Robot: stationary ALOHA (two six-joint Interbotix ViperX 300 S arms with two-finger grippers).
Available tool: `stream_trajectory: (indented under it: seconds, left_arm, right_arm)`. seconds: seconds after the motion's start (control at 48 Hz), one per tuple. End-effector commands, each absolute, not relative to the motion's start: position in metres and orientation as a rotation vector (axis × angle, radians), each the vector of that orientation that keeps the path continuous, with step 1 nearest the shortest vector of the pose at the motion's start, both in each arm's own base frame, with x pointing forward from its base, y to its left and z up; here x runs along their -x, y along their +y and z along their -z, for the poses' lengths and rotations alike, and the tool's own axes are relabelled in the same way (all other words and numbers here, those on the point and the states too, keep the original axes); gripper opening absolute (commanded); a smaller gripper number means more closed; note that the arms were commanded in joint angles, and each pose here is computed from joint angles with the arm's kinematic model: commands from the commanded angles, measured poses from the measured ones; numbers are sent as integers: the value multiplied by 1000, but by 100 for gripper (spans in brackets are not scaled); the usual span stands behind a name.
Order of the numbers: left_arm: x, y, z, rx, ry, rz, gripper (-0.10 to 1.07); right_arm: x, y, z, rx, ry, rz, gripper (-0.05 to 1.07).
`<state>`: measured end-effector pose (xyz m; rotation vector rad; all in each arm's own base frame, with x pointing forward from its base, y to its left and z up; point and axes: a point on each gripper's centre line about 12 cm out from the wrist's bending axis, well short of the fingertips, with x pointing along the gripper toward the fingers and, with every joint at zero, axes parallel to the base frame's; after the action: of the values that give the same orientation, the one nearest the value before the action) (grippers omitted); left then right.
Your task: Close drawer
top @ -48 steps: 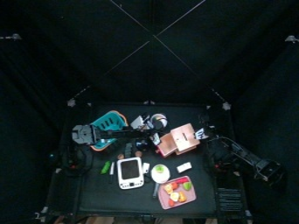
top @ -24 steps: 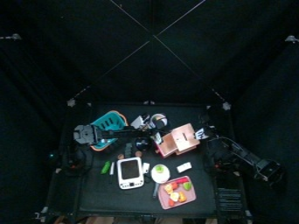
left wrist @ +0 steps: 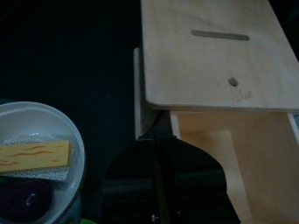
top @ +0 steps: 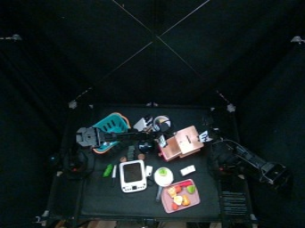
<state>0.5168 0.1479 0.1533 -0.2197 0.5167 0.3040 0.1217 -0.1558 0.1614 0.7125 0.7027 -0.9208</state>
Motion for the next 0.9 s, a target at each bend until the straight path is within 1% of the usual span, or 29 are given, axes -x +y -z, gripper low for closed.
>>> stream_trajectory:
  seconds: [0.0, 0.104, 0.25, 0.438, 0.583, 0.688, 0.875]
  left_arm:
    - [-517, 153, -197, 209, 424, -306, 41]
    - [-512, 156, -206, 209, 409, -313, 41]
    - [-504, 152, -213, 198, 411, -309, 41]
    - [-475, 134, -222, 189, 428, -292, 41]
    - [-452, 93, -217, 177, 470, -220, 41]
    - [-442, 66, -201, 168, 523, -171, 41]
    - [-438, 40, -179, 157, 589, -121, 41]
  right_arm:
    - [-124, -156, -163, -702, 698, 914, 4]
    - [-124, -156, -163, -703, 699, 914, 4]
    - [-124, -156, -163, -703, 699, 914, 4]
    - [-124, -157, -164, -701, 696, 914, 4]
    - [-124, -157, -164, -697, 695, 914, 4]
    - [-125, -157, -165, -700, 690, 911, 4]
    - [-127, -155, -166, -686, 692, 898, 4]
